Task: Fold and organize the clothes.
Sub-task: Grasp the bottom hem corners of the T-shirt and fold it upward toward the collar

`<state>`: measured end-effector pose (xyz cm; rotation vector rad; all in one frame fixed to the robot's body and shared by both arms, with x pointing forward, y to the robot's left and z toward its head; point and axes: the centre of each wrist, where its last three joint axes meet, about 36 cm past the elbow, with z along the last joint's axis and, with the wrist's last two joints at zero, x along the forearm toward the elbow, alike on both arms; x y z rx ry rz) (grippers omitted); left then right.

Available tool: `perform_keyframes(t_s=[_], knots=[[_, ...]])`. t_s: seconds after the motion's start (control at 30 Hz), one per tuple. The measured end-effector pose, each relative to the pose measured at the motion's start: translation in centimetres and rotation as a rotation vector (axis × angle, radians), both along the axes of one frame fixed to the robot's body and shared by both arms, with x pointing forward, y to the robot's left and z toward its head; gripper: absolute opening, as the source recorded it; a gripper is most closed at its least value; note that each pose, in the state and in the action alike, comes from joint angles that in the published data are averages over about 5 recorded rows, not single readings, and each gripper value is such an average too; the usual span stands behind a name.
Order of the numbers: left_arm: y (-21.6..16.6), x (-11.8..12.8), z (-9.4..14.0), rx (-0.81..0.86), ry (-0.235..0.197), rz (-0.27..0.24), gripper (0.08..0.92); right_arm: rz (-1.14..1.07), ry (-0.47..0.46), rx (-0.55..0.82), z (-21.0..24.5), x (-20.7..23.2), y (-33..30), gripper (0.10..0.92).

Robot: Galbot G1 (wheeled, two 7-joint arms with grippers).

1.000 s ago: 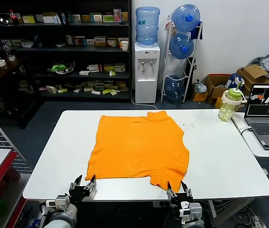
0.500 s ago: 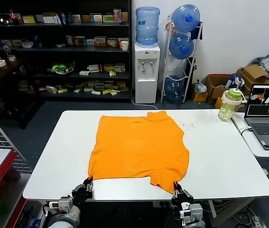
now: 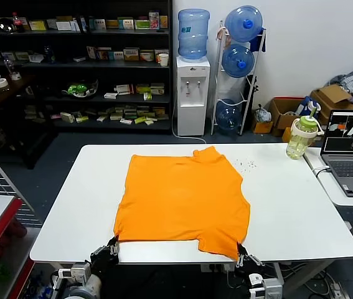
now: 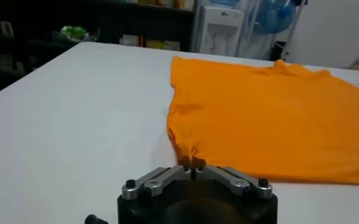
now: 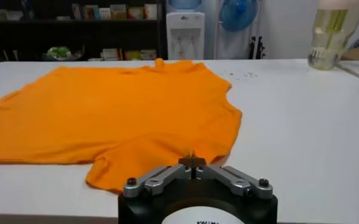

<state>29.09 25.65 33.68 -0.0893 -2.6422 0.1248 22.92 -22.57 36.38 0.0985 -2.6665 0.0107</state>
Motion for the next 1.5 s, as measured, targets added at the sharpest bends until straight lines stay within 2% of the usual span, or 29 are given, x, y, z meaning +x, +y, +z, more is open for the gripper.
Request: perform_keyframes(t_s=[0.23, 0.43, 0.83, 1.13, 1.23, 1.33, 1.5], knots=[[0.2, -1.5, 1.9, 0.001, 0.015, -0.011, 0.098, 0.008, -0.013, 0.012, 1.7, -1.0, -0.2, 0.124], [0.2, -1.0, 3.0, -0.016, 0.003, -0.014, 0.098, 0.005, -0.05, 0.027, 2.3, 1.1, -0.5, 0.124], [-0.5, 5.1, 3.9, -0.045, -0.058, -0.024, 0.098, -0.006, -0.099, 0.061, 2.7, 9.6, -0.8, 0.124], [-0.9, 9.9, 3.7, -0.008, -0.068, -0.025, 0.098, -0.004, -0.087, 0.082, 2.7, 15.2, -0.1, 0.125], [-0.8, 11.2, 3.6, 0.01, -0.065, -0.02, 0.098, 0.003, -0.081, 0.081, 2.5, 16.8, 0.3, 0.165], [-0.8, 12.2, 3.4, 0.026, -0.059, -0.014, 0.12, 0.01, -0.075, 0.077, 2.3, 17.9, 0.5, 0.25], [-0.6, 13.1, 3.1, 0.049, -0.052, -0.006, 0.25, 0.016, -0.078, 0.064, 2.2, 19.0, 0.3, 0.388]])
